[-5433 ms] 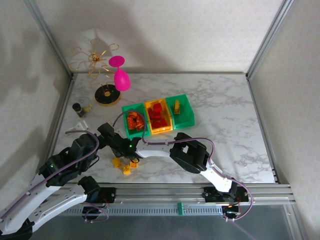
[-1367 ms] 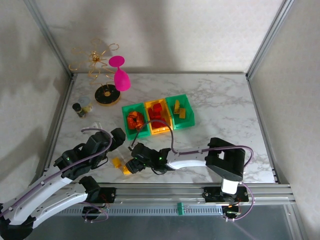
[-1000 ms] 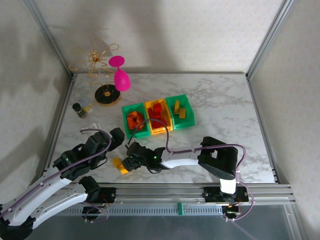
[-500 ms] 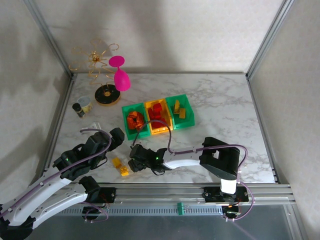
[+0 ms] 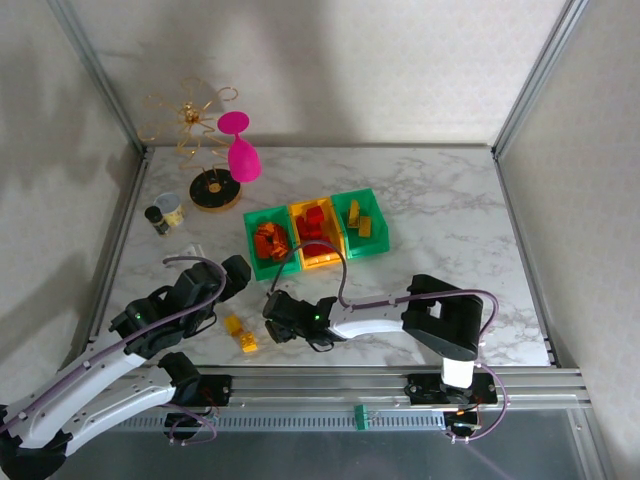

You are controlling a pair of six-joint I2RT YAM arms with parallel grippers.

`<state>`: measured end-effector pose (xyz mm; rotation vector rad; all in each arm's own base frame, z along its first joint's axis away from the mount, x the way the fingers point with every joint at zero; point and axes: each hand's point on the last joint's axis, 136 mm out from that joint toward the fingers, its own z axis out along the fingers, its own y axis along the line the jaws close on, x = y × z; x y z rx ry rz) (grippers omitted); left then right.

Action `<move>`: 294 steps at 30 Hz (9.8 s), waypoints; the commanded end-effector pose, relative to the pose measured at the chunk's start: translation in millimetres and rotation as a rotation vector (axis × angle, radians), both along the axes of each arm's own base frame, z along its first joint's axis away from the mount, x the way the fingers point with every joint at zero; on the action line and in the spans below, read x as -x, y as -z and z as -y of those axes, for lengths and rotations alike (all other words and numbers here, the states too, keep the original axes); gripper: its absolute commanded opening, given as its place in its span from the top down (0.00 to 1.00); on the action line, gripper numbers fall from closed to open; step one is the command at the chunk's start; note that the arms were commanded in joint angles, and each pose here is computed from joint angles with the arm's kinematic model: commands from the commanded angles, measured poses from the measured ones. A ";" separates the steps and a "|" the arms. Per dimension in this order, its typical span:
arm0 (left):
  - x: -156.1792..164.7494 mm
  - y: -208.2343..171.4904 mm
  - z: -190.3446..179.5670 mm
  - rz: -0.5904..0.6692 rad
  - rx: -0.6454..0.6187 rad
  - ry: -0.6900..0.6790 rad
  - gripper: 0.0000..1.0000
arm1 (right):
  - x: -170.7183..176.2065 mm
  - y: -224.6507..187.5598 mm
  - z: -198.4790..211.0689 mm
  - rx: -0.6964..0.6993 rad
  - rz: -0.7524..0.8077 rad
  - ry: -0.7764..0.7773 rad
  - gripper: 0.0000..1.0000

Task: Sort the legos into containers by color
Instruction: Pick up the lego from the bottom-center of the table, then place the lego in the container, then pick up the lego from the bottom-left of the table, then place the lego in the container, then pick up the lego from the bottom-left of the table.

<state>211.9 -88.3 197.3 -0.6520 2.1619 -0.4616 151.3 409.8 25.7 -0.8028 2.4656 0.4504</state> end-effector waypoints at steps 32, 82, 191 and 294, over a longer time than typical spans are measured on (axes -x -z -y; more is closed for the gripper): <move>-28.4 -0.8 78.5 -0.007 0.088 0.256 0.00 | -195.0 -119.1 165.6 -0.056 0.138 0.513 0.65; 4.2 1.3 -5.6 -0.020 0.051 -0.057 0.00 | -30.1 -107.3 23.7 -0.180 0.149 -0.093 0.20; -47.5 -5.5 65.0 0.081 0.043 0.150 0.00 | -284.0 -133.3 196.9 -0.010 0.264 0.548 0.44; -5.6 -41.0 -19.5 0.096 0.034 -0.117 0.00 | -35.5 -75.9 -32.0 -0.160 0.148 -0.070 0.74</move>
